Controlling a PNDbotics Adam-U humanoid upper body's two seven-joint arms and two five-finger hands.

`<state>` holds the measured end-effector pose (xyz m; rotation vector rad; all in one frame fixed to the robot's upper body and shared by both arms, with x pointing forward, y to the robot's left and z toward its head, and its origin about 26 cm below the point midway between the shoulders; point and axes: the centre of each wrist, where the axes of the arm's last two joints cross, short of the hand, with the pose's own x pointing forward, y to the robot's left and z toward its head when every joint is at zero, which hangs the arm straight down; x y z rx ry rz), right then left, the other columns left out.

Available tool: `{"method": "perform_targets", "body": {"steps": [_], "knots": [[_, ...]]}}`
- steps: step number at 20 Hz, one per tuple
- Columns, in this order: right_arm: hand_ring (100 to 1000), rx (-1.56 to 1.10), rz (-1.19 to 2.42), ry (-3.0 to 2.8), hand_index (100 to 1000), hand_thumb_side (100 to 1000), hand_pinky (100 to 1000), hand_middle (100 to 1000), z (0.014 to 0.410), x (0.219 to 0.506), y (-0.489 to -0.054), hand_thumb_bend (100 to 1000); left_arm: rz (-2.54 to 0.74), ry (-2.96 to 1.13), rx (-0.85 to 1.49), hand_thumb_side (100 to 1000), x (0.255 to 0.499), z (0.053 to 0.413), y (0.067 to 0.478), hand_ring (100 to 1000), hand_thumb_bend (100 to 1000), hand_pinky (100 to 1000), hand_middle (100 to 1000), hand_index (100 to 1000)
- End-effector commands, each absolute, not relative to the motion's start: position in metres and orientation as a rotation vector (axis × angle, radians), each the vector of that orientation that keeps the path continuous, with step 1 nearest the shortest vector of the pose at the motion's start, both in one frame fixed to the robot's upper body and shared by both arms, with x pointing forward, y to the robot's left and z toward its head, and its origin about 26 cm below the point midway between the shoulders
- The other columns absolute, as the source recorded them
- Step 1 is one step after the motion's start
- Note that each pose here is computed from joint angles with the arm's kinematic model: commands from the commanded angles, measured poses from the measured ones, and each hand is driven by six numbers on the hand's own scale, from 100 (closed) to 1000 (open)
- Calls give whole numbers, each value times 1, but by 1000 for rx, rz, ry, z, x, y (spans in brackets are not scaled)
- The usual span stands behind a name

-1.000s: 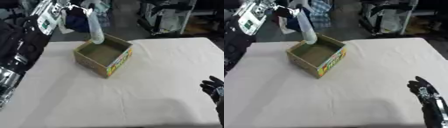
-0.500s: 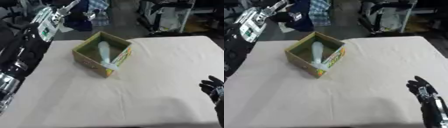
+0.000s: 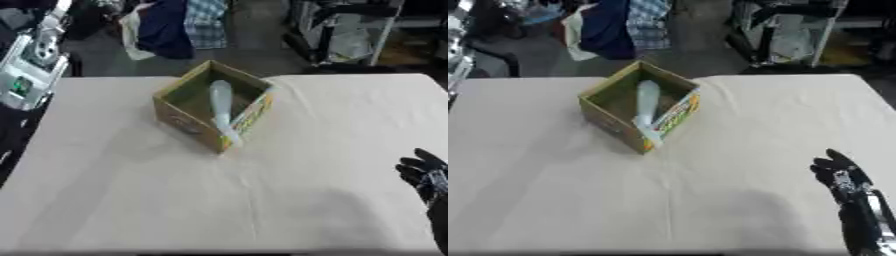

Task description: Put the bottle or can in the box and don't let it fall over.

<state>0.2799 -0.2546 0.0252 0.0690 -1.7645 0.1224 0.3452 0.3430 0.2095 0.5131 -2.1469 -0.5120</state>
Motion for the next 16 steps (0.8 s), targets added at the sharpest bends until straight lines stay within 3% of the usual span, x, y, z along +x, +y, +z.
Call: {"method": "perform_targets", "body": {"steps": [1, 7, 16], "knots": [[800, 57, 116, -1795, 878, 723, 893, 728, 34, 283, -258, 100, -270, -2226, 448, 769, 320, 207, 342, 955, 100, 903, 966, 867], [800, 60, 109, -1799, 877, 724, 893, 728, 34, 284, -257, 100, 38, -2073, 443, 811, 290, 137, 335, 947, 100, 907, 965, 852], [800, 69, 103, -1798, 877, 726, 893, 728, 33, 283, -255, 100, 121, -1945, 364, 857, 280, 100, 322, 936, 100, 908, 957, 845]]}}
